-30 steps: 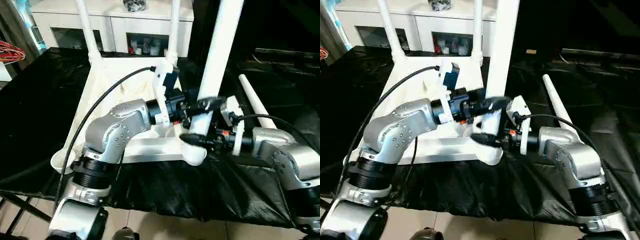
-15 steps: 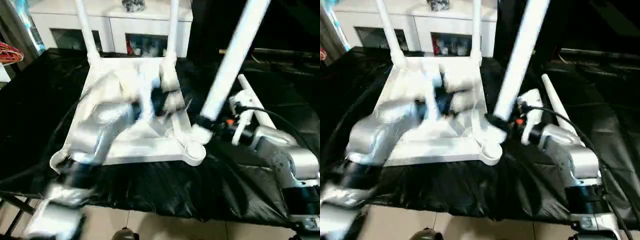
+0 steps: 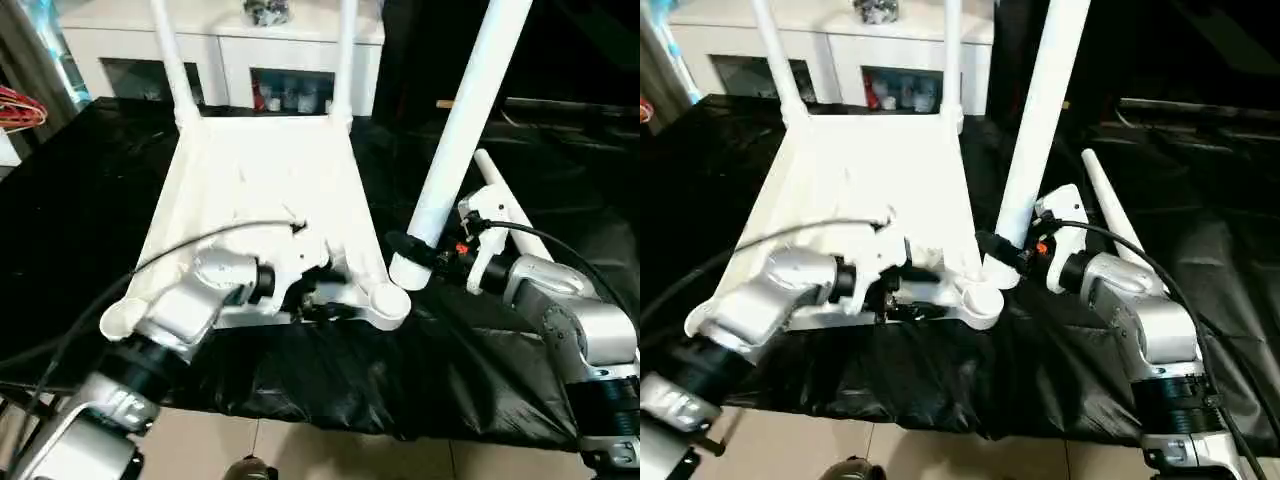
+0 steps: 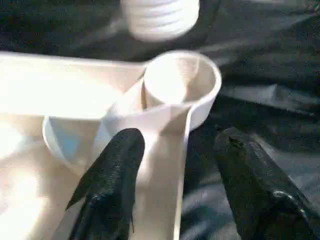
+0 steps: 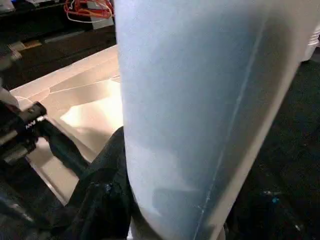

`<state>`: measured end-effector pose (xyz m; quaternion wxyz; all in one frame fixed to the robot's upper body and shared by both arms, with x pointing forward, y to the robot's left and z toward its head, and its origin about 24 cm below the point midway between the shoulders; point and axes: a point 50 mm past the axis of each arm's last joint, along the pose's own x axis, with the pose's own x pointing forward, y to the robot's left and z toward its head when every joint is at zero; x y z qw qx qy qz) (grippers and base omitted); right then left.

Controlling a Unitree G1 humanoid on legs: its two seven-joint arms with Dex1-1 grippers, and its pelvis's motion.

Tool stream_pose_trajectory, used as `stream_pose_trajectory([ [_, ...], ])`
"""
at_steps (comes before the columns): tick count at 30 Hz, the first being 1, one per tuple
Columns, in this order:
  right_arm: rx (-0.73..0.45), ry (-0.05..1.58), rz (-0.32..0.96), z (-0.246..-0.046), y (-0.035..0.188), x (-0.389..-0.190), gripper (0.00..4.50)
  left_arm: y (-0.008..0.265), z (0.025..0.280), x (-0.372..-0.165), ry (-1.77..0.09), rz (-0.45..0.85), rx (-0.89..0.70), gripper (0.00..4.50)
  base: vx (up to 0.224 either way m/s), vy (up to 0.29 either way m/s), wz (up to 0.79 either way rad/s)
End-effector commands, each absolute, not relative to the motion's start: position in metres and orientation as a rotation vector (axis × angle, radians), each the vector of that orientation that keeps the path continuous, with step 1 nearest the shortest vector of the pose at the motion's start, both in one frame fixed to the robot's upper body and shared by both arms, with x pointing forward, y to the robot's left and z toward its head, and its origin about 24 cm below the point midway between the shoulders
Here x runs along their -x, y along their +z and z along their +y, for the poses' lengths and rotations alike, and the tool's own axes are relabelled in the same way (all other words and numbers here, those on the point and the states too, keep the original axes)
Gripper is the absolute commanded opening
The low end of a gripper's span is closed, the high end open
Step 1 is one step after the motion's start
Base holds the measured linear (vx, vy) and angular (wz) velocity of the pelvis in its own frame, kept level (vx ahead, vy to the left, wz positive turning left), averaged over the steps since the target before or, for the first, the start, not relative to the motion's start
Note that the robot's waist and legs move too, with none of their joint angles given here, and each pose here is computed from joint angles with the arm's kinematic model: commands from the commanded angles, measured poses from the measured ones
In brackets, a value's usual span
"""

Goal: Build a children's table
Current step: Pick table leg, then insert table leg to table base

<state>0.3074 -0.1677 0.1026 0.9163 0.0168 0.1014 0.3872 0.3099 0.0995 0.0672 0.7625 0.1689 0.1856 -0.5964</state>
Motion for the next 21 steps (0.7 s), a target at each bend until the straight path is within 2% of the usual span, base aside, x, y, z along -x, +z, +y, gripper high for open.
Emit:
stream_pose_trajectory([
  [1,-0.019,0.790,0.190,-0.167,0.105,-0.309,1.89,0.068,0.101,-0.311,-1.305,0.421,-0.378,2.53,0.000,0.000,0.00],
  [7,-0.028,0.786,0.190,-0.165,0.102,-0.308,1.89,0.064,0.103,-0.310,-1.308,0.440,-0.382,1.91,0.000,0.000,0.00],
  [16,-0.034,0.785,0.192,-0.165,0.101,-0.307,1.89,0.059,0.104,-0.308,-1.329,0.472,-0.395,1.38,0.000,0.000,0.00],
  [17,-0.034,0.785,0.192,-0.165,0.101,-0.307,1.89,0.058,0.104,-0.307,-1.329,0.477,-0.405,1.15,0.000,0.000,0.00],
  [21,-0.034,0.787,0.193,-0.164,0.101,-0.307,1.89,0.056,0.105,-0.308,-1.325,0.483,-0.424,1.00,0.000,0.000,0.00],
])
